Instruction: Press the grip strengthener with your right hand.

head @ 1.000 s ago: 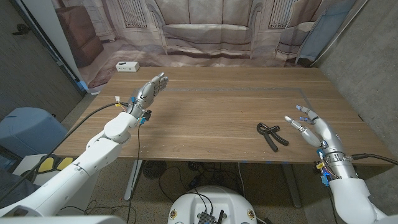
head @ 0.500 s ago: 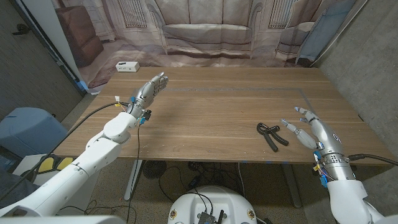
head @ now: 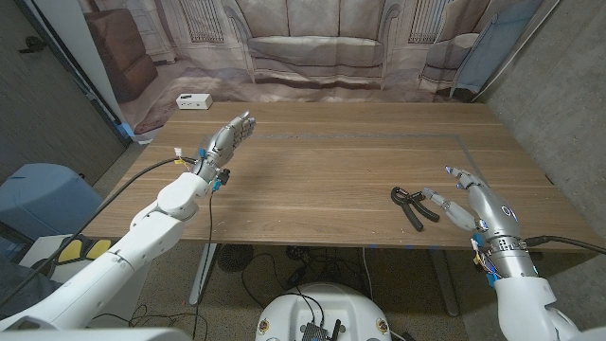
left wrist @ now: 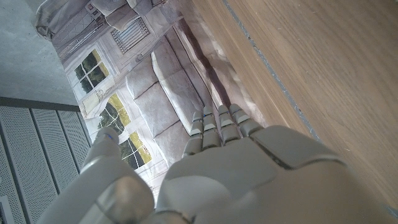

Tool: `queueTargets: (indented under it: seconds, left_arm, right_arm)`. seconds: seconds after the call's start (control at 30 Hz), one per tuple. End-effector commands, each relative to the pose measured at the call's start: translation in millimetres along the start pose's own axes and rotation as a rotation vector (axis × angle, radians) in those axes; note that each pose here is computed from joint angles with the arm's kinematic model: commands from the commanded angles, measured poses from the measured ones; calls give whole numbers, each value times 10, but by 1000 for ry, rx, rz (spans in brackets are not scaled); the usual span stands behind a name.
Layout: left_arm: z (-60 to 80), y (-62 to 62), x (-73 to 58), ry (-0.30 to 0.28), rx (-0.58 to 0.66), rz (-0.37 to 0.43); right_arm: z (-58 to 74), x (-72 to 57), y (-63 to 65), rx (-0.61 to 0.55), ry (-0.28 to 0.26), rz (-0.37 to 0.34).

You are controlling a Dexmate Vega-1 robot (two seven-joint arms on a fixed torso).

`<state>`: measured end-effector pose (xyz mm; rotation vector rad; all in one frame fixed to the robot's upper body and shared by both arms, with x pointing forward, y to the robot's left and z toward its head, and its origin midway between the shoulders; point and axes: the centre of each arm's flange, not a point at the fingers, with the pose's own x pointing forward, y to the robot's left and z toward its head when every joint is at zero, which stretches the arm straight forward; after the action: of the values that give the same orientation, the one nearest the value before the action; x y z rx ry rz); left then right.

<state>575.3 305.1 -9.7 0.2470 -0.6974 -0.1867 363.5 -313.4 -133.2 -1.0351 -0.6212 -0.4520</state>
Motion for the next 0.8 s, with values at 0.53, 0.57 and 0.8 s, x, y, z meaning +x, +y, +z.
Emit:
queueTargets:
  seconds: [0.53,0.57,0.8]
  left_arm:
    - [8,-19,-61,-3,-8,-1]
    - [7,-17,-62,-3,-7,-2]
    - [-25,21,-76,4,-11,1]
  right_arm:
    - [210,13,109,-276,70,102]
    - [221,14,115,-287,76,104]
    - [288,18,152,-347,107,109]
